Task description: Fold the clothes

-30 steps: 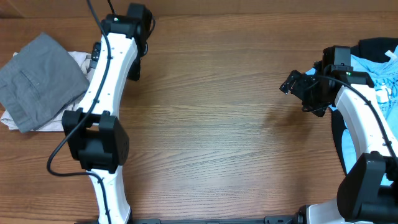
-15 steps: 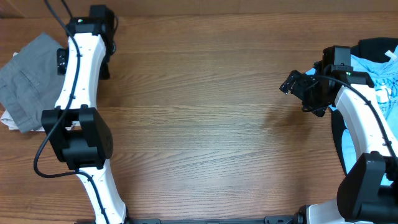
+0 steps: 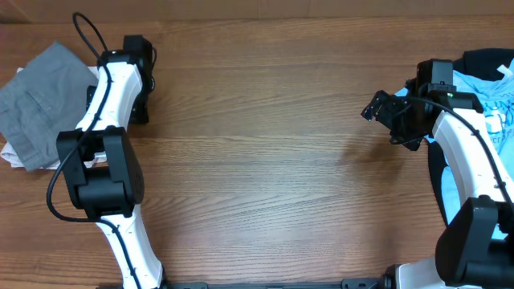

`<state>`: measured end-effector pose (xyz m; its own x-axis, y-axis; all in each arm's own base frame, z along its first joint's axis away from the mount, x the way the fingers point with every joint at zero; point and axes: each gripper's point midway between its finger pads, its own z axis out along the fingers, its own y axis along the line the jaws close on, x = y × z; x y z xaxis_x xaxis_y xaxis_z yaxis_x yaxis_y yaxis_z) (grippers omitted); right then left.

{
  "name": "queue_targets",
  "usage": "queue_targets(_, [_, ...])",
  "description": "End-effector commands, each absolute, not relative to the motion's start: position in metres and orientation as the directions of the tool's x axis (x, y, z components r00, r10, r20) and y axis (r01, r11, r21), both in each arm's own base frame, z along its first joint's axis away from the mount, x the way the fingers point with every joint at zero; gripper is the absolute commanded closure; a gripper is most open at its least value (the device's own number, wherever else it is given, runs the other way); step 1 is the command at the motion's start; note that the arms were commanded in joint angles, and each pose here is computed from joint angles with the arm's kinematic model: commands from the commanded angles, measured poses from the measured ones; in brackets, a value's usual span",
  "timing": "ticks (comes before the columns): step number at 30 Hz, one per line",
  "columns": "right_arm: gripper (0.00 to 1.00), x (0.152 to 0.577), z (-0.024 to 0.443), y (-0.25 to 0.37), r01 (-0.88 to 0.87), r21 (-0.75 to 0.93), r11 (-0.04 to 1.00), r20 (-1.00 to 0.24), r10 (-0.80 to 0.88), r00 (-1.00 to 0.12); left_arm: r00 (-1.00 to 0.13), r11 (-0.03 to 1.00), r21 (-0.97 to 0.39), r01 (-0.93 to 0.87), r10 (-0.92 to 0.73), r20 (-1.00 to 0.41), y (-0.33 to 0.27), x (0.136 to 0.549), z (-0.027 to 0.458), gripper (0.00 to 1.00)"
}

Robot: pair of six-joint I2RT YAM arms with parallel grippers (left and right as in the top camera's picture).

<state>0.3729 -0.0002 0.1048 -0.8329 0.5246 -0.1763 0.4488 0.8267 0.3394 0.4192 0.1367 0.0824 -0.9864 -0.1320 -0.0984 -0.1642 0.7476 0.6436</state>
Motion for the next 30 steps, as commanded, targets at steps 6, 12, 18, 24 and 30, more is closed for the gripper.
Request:
queue_targets(6, [0.0, 0.376, 0.109, -0.001, 0.441, 0.343, 0.829, -0.194, 0.522, -0.831, -0.986, 0.756, 0.634, -0.165, -0.135, -0.095, 0.139, 0.419, 0.072, 0.2])
queue_targets(12, [0.0, 0.376, 0.109, -0.001, 0.441, 0.343, 0.829, -0.194, 0.522, -0.831, -0.986, 0.756, 0.633, -0.167, -0.135, -0.099, 0.138, 0.418, 0.064, 0.23])
queue_targets(18, [0.0, 0.376, 0.109, -0.001, 0.441, 0.342, 0.829, -0.194, 0.522, -0.831, -0.984, 0.752, 0.634, -0.179, -0.135, -0.118, 0.139, 0.421, 0.063, 0.28])
queue_targets(24, [0.0, 0.376, 0.109, -0.001, 0.441, 0.343, 0.829, -0.194, 0.522, -0.831, -0.983, 0.753, 0.633, -0.183, -0.132, -0.127, 0.14, 0.424, 0.063, 0.38])
queue_targets(30, [0.0, 0.376, 0.109, -0.001, 0.441, 0.343, 0.829, -0.194, 0.522, -0.831, -0.981, 0.751, 0.632, -0.191, -0.136, -0.135, 0.143, 0.425, 0.064, 0.37])
